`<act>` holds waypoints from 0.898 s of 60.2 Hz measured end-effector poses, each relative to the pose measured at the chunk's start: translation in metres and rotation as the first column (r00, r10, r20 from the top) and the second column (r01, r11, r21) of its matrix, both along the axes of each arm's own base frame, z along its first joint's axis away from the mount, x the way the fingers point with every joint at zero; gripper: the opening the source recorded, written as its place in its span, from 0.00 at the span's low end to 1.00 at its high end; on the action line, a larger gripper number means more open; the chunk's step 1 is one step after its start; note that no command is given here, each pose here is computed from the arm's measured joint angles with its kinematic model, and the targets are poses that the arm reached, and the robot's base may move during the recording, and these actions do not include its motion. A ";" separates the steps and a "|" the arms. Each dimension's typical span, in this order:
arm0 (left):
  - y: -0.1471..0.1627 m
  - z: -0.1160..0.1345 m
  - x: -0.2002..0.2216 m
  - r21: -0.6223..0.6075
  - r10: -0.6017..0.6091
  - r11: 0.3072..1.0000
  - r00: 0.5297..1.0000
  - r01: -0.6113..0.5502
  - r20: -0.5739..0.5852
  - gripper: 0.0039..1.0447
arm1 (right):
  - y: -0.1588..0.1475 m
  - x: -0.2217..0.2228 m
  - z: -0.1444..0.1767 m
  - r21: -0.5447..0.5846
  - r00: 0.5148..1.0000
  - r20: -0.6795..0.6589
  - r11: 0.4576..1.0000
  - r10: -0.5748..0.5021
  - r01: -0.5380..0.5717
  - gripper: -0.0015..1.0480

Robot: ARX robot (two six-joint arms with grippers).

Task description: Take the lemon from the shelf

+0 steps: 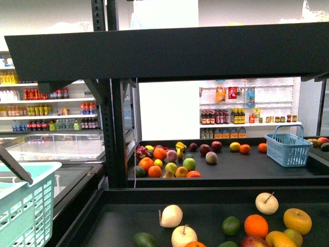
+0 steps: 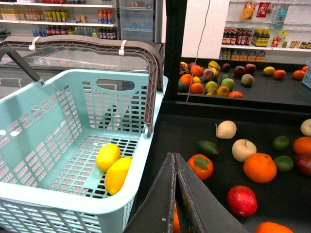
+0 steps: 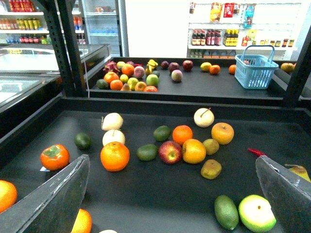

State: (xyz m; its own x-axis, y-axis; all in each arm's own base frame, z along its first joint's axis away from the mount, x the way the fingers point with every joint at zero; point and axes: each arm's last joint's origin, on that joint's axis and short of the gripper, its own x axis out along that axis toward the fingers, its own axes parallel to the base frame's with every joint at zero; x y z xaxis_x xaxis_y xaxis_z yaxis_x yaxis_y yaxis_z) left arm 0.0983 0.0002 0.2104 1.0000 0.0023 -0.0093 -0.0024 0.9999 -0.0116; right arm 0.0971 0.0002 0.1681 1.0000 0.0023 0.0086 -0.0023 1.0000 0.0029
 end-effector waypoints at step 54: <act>0.000 -0.043 -0.001 0.001 0.000 1.000 1.000 0.000 0.012 0.14 | 0.000 0.000 0.000 0.000 1.000 0.000 1.000 0.000 0.000 0.98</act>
